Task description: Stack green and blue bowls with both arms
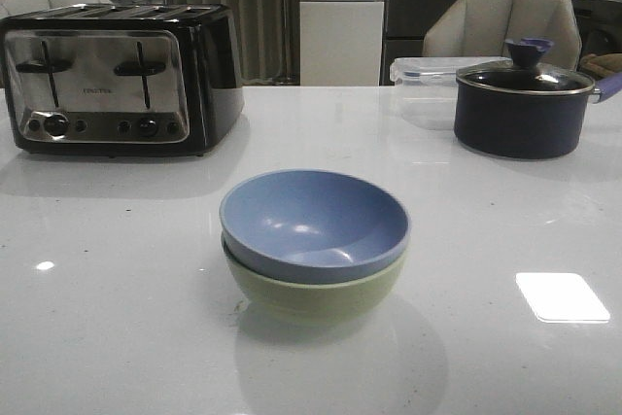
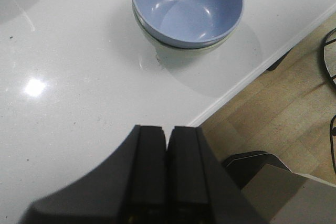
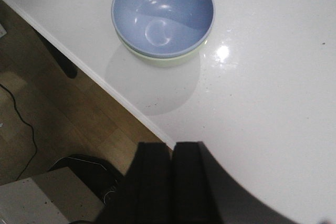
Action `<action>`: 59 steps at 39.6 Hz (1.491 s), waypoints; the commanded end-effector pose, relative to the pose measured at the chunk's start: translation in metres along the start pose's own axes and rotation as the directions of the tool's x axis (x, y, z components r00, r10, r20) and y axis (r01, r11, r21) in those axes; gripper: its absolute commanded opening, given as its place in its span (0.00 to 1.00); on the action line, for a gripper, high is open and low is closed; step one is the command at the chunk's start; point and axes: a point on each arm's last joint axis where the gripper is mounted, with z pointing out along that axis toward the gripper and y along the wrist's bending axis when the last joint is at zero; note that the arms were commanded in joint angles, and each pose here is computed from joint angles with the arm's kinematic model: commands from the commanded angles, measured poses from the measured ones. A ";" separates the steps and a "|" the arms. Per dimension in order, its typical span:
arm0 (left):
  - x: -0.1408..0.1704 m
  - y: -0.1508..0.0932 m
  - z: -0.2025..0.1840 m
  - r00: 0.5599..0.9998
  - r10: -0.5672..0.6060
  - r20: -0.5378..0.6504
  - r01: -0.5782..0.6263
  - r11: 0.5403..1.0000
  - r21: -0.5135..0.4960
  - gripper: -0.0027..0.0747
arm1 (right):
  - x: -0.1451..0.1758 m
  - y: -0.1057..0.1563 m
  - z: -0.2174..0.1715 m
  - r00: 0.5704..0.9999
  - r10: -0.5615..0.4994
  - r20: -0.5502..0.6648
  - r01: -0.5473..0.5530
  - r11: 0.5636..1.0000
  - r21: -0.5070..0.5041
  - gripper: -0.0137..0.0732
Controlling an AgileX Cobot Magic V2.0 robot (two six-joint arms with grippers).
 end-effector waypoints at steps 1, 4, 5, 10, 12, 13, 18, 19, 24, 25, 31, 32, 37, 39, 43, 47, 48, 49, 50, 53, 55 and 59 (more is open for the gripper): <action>-0.013 -0.001 -0.008 0.995 0.004 0.100 -0.004 1.000 -0.001 0.16 | -0.012 0.001 -0.006 0.996 -0.001 0.086 0.001 1.000 0.000 0.20; -0.013 -0.001 -0.008 0.995 0.004 0.100 -0.004 1.000 -0.001 0.16 | -0.012 0.001 -0.006 0.996 -0.001 0.086 0.001 1.000 0.000 0.20; -0.013 -0.001 -0.008 0.995 0.004 0.100 -0.004 1.000 -0.001 0.16 | -0.012 0.001 -0.006 0.996 -0.001 0.086 0.001 1.000 0.000 0.20; -0.013 -0.001 -0.008 0.995 0.004 0.100 -0.004 1.000 -0.001 0.16 | -0.012 0.001 -0.006 0.996 -0.001 0.086 0.001 1.000 0.000 0.20; -0.013 -0.001 -0.008 0.995 0.004 0.100 -0.004 1.000 -0.001 0.16 | -0.012 0.001 -0.006 0.996 -0.001 0.086 0.001 1.000 0.000 0.20; -0.013 -0.001 -0.008 0.995 0.004 0.100 -0.004 1.000 -0.001 0.16 | -0.012 0.001 -0.006 0.996 -0.001 0.086 0.001 1.000 0.000 0.20; -0.012 -0.001 -0.016 0.991 0.001 0.133 0.000 1.000 -0.007 0.16 | -0.012 0.001 -0.006 0.996 -0.001 0.086 0.001 1.000 0.000 0.20; -0.011 0.000 -0.019 0.989 -0.004 0.149 0.006 1.000 -0.013 0.16 | -0.012 0.001 -0.006 0.996 -0.001 0.086 0.001 1.000 0.000 0.20; -0.004 0.009 -0.046 0.956 -0.014 0.294 0.050 0.992 -0.115 0.16 | -0.011 0.001 -0.006 0.996 -0.001 0.084 0.001 1.000 0.000 0.20; 0.000 0.012 -0.049 0.946 -0.020 0.323 0.069 0.988 -0.141 0.16 | -0.011 0.001 -0.006 0.996 -0.001 0.084 0.001 1.000 0.000 0.20; 0.037 0.022 -0.064 0.830 0.039 0.557 0.172 0.931 -0.322 0.16 | -0.011 0.001 -0.006 0.997 -0.001 0.084 0.001 1.000 0.000 0.20; 0.043 0.021 -0.067 0.795 0.059 0.603 0.190 0.920 -0.342 0.16 | -0.011 0.001 -0.006 0.997 -0.001 0.084 0.001 1.000 0.000 0.20; 0.081 0.021 -0.058 0.706 0.118 0.698 0.270 0.867 -0.419 0.16 | -0.011 0.001 -0.006 0.997 -0.001 0.084 0.001 1.000 0.000 0.20; 0.096 0.020 -0.053 0.693 0.129 0.709 0.293 0.848 -0.442 0.16 | -0.011 0.001 -0.006 0.997 -0.001 0.084 0.001 1.000 0.000 0.20; 0.115 0.019 -0.043 0.677 0.147 0.721 0.325 0.820 -0.471 0.16 | -0.011 0.001 -0.006 0.997 -0.001 0.084 0.001 1.000 0.000 0.20; 0.120 0.025 -0.030 0.687 0.092 0.721 0.365 0.814 -0.452 0.16 | -0.011 0.001 -0.006 0.997 -0.001 0.081 0.002 1.000 -0.001 0.20; 0.123 0.026 -0.028 0.688 0.082 0.721 0.372 0.813 -0.448 0.16 | -0.011 0.001 -0.006 0.997 -0.001 0.081 0.002 1.000 -0.001 0.20; 0.125 0.026 -0.027 0.686 0.087 0.723 0.373 0.811 -0.451 0.16 | -0.011 0.001 -0.006 0.997 -0.001 0.080 0.002 1.000 -0.001 0.20; 0.126 0.026 -0.026 0.682 0.088 0.726 0.376 0.809 -0.451 0.16 | -0.011 0.001 -0.006 0.997 -0.001 0.079 0.002 1.000 -0.001 0.20; 0.128 0.028 -0.022 0.673 0.100 0.732 0.378 0.804 -0.458 0.16 | -0.011 0.001 -0.006 0.997 -0.001 0.079 0.002 1.000 -0.001 0.20; 0.130 0.029 -0.020 0.664 0.117 0.738 0.377 0.801 -0.466 0.16 | -0.011 0.001 -0.006 0.997 -0.001 0.078 0.001 1.000 -0.001 0.20; 0.136 0.033 -0.012 0.637 0.118 0.762 0.410 0.785 -0.464 0.16 | -0.011 0.001 -0.006 0.997 -0.001 0.075 0.001 1.000 -0.002 0.20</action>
